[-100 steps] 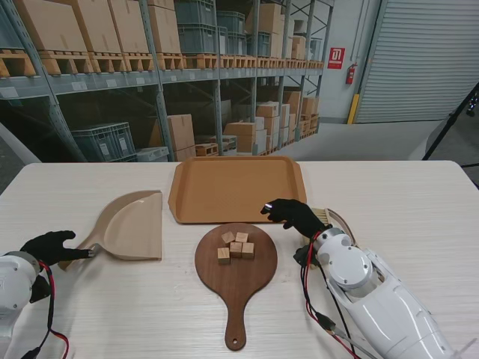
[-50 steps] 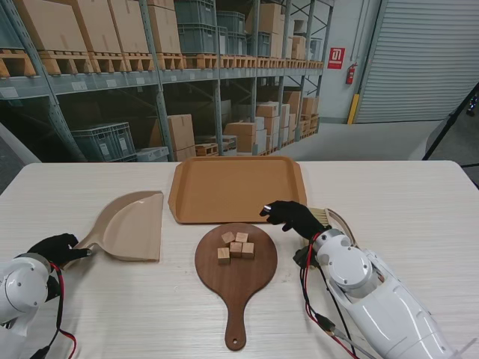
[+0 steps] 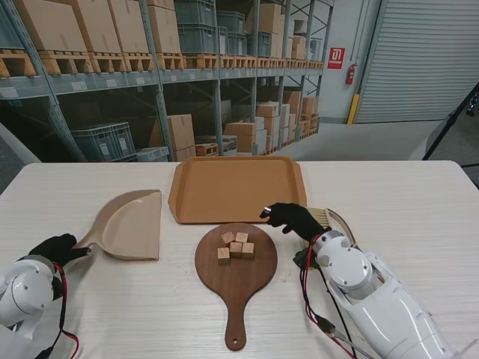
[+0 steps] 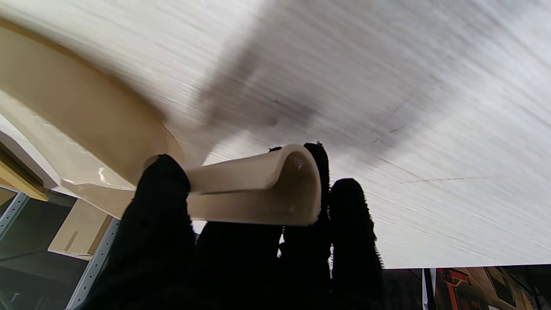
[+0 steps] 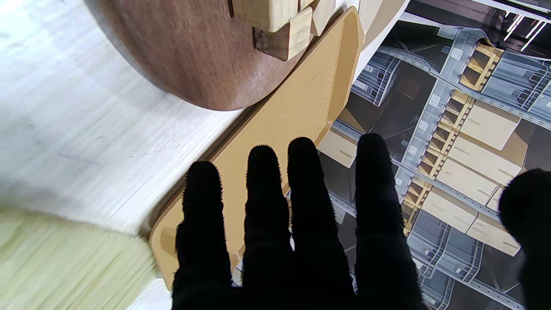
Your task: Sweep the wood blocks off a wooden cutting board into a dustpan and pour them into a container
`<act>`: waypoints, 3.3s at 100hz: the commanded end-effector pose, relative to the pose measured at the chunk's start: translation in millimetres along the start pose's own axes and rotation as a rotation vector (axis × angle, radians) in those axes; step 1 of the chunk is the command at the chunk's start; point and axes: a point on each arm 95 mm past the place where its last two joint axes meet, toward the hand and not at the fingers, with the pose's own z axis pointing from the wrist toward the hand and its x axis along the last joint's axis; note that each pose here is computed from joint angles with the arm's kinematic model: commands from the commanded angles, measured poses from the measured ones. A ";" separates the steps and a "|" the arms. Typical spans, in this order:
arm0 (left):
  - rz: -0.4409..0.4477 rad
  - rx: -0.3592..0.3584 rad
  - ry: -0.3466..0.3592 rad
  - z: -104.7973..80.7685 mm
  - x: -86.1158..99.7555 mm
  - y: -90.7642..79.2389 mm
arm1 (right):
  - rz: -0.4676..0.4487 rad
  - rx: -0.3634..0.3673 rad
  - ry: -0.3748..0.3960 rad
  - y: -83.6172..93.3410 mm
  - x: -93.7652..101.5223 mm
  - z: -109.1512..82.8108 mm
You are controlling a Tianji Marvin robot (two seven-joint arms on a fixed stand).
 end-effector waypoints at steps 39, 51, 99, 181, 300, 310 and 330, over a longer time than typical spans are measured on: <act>0.022 -0.006 -0.009 -45.6 -15.5 47.7 | 0.020 0.021 -0.028 -8.4 -4.4 -5.2; 0.021 0.001 -0.001 -57.0 -20.4 49.1 | 0.022 0.024 -0.027 -9.4 -4.0 -5.2; 0.001 0.042 0.064 -61.4 -18.0 23.5 | 0.020 0.032 -0.024 -10.9 -2.7 -5.3; 0.099 -0.054 0.157 -37.6 -5.9 10.3 | 0.026 0.039 -0.037 -11.3 -6.2 -4.4; 0.124 -0.006 0.153 -32.1 -1.3 23.1 | 0.029 0.044 -0.050 -12.1 -11.1 -5.8; 0.148 0.022 0.164 -39.6 -3.6 22.7 | 0.029 0.040 -0.051 -11.6 -11.5 -6.3; 0.161 0.087 0.174 -56.6 -5.6 22.5 | 0.024 0.034 -0.053 -10.2 -12.4 -7.8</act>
